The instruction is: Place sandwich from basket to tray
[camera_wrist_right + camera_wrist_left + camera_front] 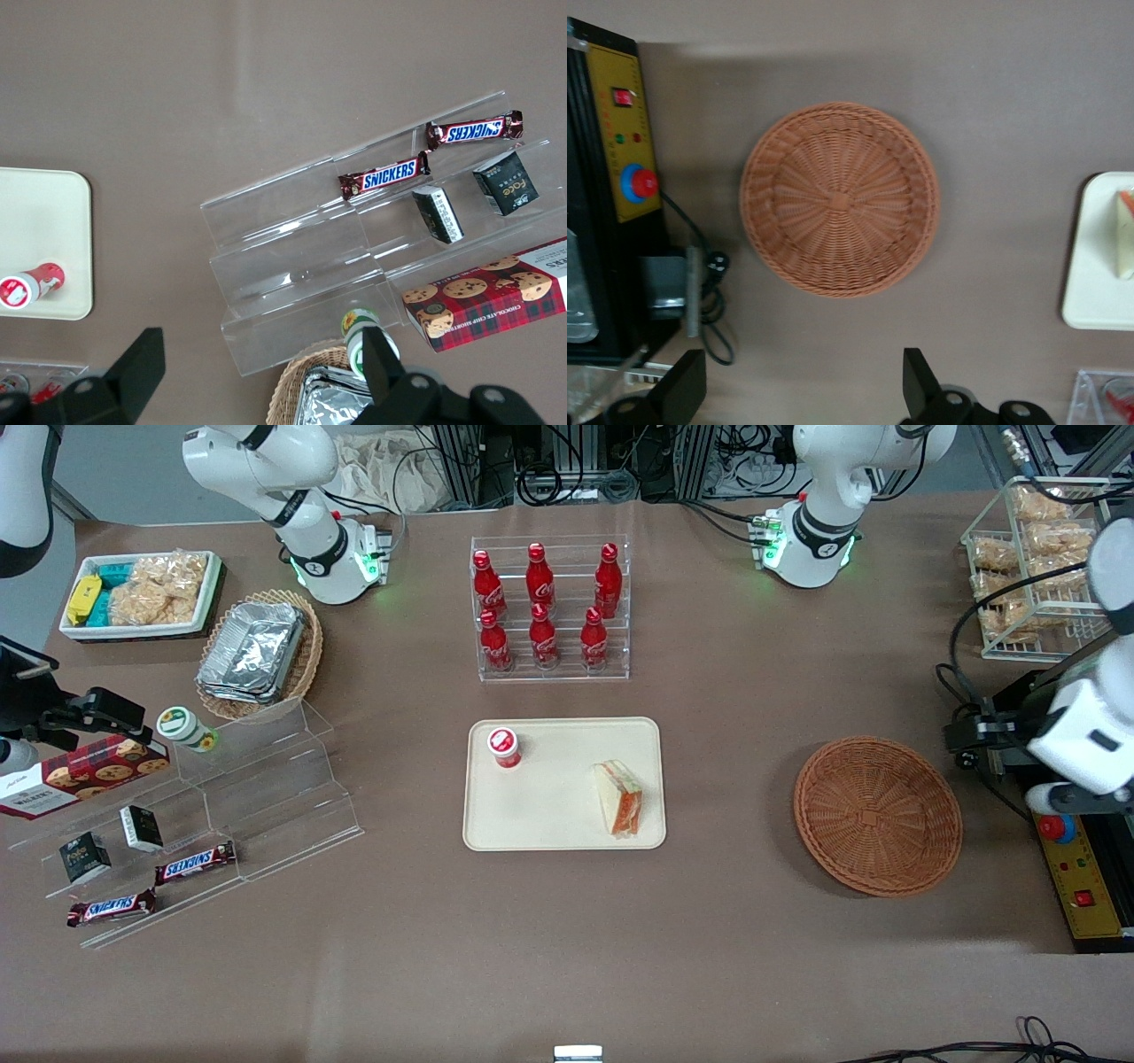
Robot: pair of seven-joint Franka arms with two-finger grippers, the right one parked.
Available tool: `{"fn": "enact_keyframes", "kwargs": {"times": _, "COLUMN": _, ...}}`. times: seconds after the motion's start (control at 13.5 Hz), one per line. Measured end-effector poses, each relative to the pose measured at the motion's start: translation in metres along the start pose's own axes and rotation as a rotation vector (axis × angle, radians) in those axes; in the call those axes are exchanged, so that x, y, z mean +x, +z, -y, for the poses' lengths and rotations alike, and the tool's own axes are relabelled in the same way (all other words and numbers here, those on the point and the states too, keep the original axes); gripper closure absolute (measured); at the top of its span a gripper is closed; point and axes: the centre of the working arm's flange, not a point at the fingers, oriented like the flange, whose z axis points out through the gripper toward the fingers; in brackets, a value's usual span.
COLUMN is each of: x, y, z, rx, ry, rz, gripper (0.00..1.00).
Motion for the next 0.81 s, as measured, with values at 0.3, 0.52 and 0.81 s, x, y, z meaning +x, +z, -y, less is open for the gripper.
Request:
{"fn": "enact_keyframes", "kwargs": {"times": 0.3, "x": -0.011, "y": -0.016, "z": 0.018, "rx": -0.040, "ry": 0.006, "rz": -0.015, "gripper": 0.00}}
{"fn": "enact_keyframes", "kwargs": {"times": 0.52, "x": -0.022, "y": -0.025, "z": 0.017, "rx": -0.047, "ry": 0.009, "rz": 0.006, "gripper": 0.00}}
{"fn": "enact_keyframes", "kwargs": {"times": 0.81, "x": -0.029, "y": -0.028, "z": 0.011, "rx": -0.049, "ry": 0.022, "rz": 0.032, "gripper": 0.00}}
